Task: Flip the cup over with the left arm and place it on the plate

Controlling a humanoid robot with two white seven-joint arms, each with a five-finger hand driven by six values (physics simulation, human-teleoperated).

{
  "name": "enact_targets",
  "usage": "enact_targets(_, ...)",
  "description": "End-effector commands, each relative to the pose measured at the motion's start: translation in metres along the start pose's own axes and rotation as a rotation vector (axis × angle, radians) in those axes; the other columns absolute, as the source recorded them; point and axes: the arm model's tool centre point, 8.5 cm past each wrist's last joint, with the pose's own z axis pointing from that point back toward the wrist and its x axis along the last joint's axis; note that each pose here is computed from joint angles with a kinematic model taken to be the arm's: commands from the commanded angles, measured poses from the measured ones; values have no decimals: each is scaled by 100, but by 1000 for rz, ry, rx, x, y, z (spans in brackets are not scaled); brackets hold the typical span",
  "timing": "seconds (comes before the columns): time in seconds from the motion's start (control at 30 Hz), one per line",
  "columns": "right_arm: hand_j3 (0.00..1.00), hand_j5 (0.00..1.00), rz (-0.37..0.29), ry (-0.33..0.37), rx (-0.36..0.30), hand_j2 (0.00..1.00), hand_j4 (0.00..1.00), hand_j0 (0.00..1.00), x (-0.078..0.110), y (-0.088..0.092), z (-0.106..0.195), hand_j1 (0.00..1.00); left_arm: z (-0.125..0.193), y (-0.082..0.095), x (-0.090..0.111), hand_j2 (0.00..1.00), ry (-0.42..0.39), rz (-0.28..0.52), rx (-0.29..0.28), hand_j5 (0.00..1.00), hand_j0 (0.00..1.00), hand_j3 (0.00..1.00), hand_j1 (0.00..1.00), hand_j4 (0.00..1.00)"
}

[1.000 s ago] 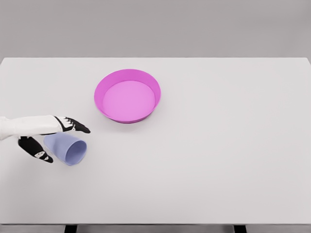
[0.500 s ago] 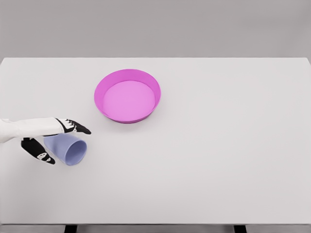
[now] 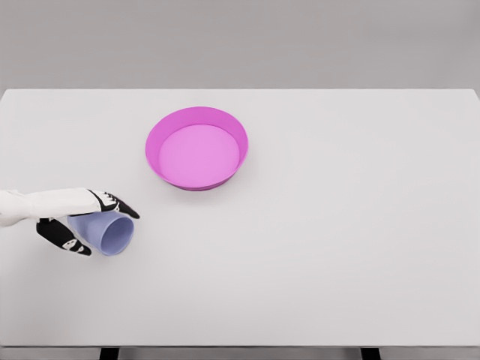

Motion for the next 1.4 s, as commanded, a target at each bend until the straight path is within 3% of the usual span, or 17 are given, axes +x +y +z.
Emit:
enact_targets(0.0, 100, 100, -1, -1, 0, 100, 100, 100, 1, 0, 0, 100, -1, 0, 0, 76, -4, 7, 3, 76, 76, 76, 76, 76)
enact_targets(0.27, 100, 100, 1, -1, 0, 100, 100, 100, 1, 0, 0, 100, -4, -5, 2, 69, -19, 27, 10, 69, 69, 69, 69, 69)
enact_targets(0.47, 100, 100, 1, -1, 0, 100, 100, 100, 1, 0, 0, 100, 4, 25, 19, 64, -109, 68, 141, 64, 64, 64, 64, 64)
enact_targets(0.7, 100, 100, -1, -1, 0, 100, 100, 100, 1, 0, 0, 100, 10, 49, 32, 59, -198, 119, 248, 59, 59, 59, 59, 59)
enact_targets(1.0, 100, 100, -1, 0, 0, 100, 100, 100, 0, 0, 0, 100, 1, 61, 40, 57, -358, 294, 380, 57, 57, 57, 57, 57)
enact_targets(1.1, 100, 100, 1, -1, 0, 100, 100, 100, 1, 0, 0, 100, -2, 64, 35, 57, -346, 416, 399, 57, 57, 57, 57, 57)
enact_targets(1.37, 100, 100, 1, -1, 0, 100, 100, 100, 1, 0, 0, 100, -25, 75, 34, 57, -403, 611, 445, 57, 57, 57, 57, 57)
